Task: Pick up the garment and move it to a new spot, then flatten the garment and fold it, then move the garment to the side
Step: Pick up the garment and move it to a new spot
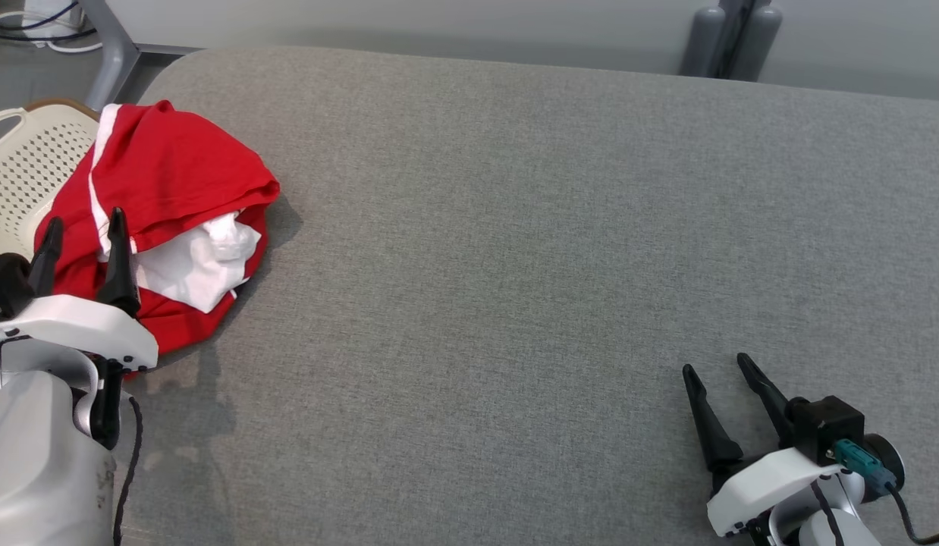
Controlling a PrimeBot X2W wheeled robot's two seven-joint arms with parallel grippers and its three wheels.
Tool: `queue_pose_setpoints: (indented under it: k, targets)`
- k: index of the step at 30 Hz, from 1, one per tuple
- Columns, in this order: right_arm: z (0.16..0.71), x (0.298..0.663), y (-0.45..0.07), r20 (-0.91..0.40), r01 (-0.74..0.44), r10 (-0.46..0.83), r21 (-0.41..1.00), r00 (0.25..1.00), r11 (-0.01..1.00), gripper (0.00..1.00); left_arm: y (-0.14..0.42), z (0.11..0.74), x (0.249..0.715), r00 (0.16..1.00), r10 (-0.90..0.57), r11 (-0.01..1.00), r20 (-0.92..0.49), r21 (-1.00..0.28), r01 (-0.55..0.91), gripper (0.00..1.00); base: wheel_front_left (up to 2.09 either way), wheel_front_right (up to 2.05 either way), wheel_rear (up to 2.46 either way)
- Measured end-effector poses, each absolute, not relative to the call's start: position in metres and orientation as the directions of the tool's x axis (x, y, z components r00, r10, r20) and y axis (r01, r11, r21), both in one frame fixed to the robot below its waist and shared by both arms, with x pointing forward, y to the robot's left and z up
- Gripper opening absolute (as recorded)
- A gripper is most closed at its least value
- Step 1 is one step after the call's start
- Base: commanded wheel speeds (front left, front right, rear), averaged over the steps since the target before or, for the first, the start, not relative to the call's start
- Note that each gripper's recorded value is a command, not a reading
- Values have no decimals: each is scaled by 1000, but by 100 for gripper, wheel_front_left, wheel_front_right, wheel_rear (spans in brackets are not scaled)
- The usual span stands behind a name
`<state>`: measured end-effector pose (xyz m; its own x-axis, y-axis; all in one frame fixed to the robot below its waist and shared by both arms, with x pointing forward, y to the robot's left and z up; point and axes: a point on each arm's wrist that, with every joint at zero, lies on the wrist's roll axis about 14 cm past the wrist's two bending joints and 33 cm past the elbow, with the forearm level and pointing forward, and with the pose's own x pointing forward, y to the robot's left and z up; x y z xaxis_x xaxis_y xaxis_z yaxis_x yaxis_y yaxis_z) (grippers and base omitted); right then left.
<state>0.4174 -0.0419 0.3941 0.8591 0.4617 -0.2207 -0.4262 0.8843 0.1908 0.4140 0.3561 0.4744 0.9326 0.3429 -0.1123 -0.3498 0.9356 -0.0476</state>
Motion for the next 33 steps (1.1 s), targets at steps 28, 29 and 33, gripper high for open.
queue_pose_setpoints:
  k: [28, 29, 33]
  targets:
    - [418, 402, -67, -179, -334, 375, 224, 909, 916, 100, 290, 559, 492, 999, 49, 992, 18, 116, -51, 0, 0, 0, 0]
    - [419, 401, -71, -178, -323, 364, 222, 914, 920, 100, 274, 570, 499, 999, 8, 993, 50, 121, -14, 0, 0, 0, 0]
    - [419, 395, -84, -182, -288, 329, 219, 926, 932, 100, 220, 598, 513, 984, -119, 988, 131, 115, 104, 0, 0, 0, 0]
